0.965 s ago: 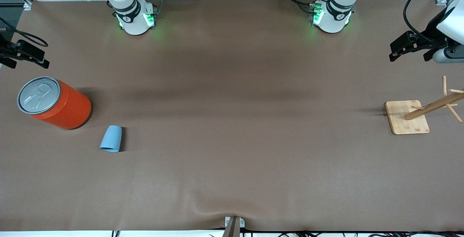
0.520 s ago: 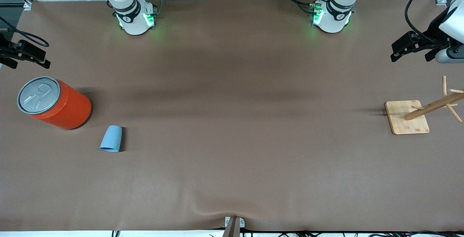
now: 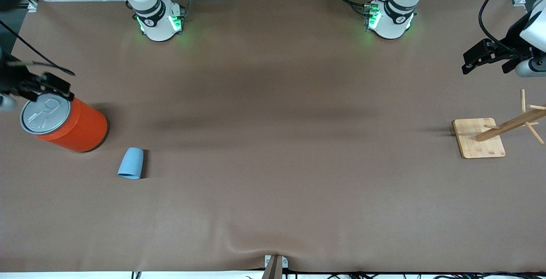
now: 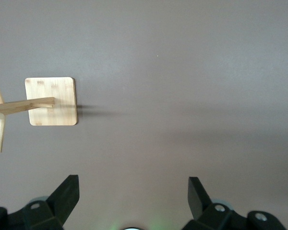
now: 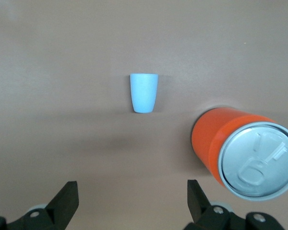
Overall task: Flip cup
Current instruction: 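Reach the right gripper down to the lying blue cup and grasp it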
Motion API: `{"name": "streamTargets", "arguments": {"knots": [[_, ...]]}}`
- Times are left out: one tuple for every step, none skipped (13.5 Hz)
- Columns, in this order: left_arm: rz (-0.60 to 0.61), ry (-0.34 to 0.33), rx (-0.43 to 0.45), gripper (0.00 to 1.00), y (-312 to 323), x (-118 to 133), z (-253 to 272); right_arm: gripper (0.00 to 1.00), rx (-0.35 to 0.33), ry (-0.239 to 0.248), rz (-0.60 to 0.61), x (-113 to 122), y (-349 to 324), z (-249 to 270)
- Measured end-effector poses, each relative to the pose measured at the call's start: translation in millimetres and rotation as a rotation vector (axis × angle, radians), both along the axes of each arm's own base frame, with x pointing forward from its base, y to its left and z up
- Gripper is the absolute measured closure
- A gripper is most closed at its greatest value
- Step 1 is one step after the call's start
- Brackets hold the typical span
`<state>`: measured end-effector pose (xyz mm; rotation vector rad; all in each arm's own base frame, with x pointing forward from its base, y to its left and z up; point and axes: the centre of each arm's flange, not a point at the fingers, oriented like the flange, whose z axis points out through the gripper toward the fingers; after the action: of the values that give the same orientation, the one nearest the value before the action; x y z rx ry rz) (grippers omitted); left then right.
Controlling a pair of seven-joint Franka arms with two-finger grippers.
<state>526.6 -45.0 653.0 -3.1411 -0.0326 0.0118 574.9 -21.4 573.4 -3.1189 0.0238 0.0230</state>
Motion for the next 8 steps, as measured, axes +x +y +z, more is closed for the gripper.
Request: {"name": "streamTargets", "arguments": {"knots": [[0.000, 0.000, 0.000, 0.00, 0.0, 0.0, 0.0, 0.00, 0.000, 0.003, -0.003, 7.9, -1.4, -25.8], [0.000, 0.000, 0.000, 0.00, -0.1, 0.0, 0.1, 0.00, 0.001, 0.004, -0.004, 15.1, -2.4, -50.1], [0.000, -0.001, 0.000, 0.00, -0.2, 0.0, 0.3, 0.00, 0.002, 0.005, -0.006, 22.3, -2.9, -72.7], [-0.001, -0.001, 0.000, 0.00, -0.4, 0.0, 0.5, 0.00, 0.002, 0.002, -0.007, 30.2, -3.8, -93.7], [-0.001, -0.002, 0.000, 0.00, -0.4, 0.0, 0.8, 0.00, 0.002, -0.006, -0.010, 40.1, -5.5, -117.4], [-0.001, -0.002, 0.000, 0.00, -0.4, 0.1, 1.0, 0.00, 0.003, -0.009, -0.015, 50.2, -8.6, -144.4], [-0.001, -0.002, 0.000, 0.00, -0.4, 0.2, 1.0, 0.00, 0.004, -0.006, -0.023, 59.2, -13.7, -175.0], [-0.001, -0.002, 0.000, 0.00, -0.5, 0.3, 0.9, 0.00, 0.005, 0.000, -0.033, 66.8, -20.0, -207.0]]}}
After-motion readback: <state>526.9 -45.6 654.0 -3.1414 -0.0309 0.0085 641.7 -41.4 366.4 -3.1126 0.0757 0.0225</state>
